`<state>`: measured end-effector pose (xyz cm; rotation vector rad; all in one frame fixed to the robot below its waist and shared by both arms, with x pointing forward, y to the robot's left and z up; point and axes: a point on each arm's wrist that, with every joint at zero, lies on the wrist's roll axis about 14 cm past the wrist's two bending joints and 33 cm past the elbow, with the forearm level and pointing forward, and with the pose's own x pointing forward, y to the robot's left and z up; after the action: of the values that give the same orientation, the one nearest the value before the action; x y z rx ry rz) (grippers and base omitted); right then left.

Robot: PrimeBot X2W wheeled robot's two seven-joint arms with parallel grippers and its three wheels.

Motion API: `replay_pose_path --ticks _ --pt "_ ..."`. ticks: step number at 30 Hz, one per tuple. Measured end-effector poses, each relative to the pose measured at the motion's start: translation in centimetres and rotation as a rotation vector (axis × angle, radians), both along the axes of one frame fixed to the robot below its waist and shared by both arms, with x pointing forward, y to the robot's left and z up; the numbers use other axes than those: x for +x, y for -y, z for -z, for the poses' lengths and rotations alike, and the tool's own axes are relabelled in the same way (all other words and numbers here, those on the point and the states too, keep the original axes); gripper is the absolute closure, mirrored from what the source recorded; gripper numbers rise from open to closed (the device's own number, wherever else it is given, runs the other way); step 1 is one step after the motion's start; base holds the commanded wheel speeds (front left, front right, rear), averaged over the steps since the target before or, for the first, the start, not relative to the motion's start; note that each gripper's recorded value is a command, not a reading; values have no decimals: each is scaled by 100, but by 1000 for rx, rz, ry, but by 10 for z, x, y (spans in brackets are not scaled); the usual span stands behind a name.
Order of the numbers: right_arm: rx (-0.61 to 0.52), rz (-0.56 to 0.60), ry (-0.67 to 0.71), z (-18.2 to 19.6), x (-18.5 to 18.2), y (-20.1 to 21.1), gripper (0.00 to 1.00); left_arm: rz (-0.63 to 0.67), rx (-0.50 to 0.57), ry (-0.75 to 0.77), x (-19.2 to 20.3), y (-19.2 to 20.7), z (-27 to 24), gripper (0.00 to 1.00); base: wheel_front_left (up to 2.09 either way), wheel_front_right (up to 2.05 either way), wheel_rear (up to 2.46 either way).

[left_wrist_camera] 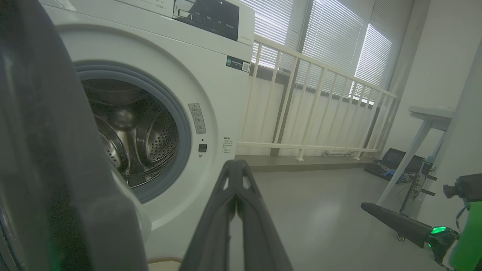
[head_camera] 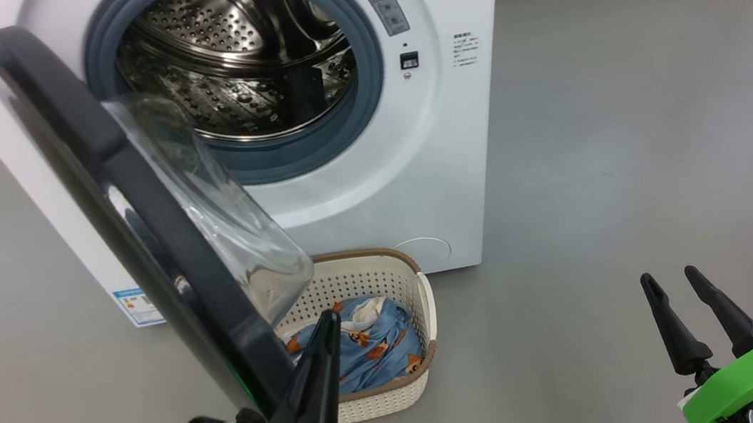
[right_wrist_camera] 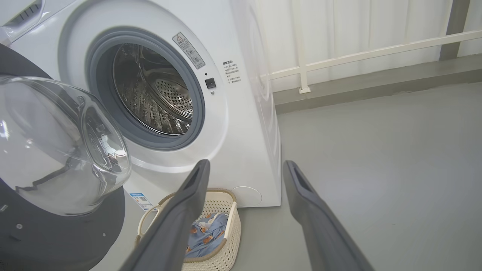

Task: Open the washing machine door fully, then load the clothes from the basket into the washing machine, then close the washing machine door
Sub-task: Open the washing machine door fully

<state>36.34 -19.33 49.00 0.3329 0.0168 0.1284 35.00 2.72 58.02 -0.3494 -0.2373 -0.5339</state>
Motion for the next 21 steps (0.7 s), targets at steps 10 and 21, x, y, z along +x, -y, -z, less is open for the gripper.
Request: replay_pose_path --ticks 10,21 --pt "3 24 -18 6 -4 8 0 -5 3 -96 16 -1 27 100 0 0 0" --pt "7 18 -28 9 -1 4 0 -65 1 -214 23 -19 61 100 0 0 0"
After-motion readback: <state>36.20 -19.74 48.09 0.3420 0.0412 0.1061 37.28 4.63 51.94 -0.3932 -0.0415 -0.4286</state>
